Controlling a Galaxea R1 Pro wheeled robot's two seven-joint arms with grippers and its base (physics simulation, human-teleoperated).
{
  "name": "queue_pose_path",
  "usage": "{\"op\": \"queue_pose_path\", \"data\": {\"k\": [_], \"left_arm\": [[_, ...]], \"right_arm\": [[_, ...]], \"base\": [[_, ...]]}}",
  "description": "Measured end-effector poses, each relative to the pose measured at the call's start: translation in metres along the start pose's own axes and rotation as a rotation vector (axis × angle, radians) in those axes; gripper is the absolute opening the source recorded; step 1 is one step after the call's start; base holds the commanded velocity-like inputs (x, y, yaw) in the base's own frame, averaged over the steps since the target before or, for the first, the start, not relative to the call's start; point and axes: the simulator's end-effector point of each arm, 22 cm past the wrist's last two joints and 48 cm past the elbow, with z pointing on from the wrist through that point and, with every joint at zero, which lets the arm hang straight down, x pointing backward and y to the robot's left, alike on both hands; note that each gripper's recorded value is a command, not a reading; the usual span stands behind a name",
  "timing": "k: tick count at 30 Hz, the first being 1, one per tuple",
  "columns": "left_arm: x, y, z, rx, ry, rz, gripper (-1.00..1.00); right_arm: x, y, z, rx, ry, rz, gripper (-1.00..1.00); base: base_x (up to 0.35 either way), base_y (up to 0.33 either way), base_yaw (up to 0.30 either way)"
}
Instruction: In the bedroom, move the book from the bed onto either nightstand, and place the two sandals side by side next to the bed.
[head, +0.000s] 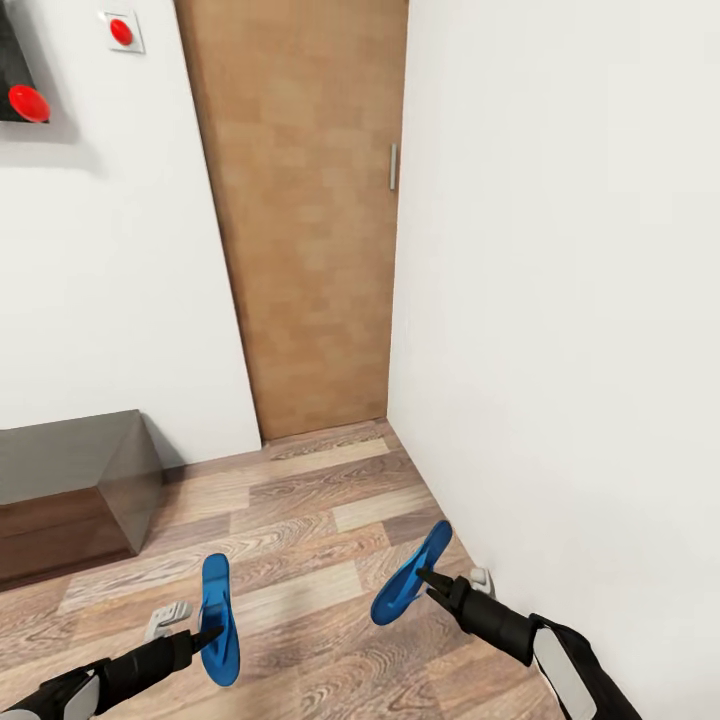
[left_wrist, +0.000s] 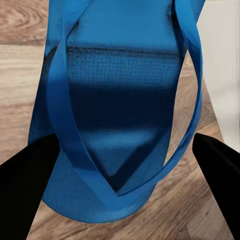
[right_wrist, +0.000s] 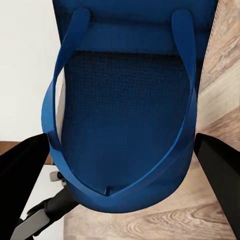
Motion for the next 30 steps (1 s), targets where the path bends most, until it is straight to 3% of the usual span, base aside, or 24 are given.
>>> {"op": "queue_pose_path", "data": {"k": [21,30], "left_arm": [[-0.032,-0.024,-0.014,0.028,-0.065,0.043,-1.0],[-0.047,-0.037,-0.023,0.03,-0.064,0.042,-1.0]], "right_arm": [[-0.014,0.041,-0.008,-0.05,-0.033,-0.063,-1.0],[-0.024,0.06,-0.01,-0.05,-0.033,-0.062,-1.0]], "base": [[0.0,0.0,0.0],[0.0,0.0,0.0]]}}
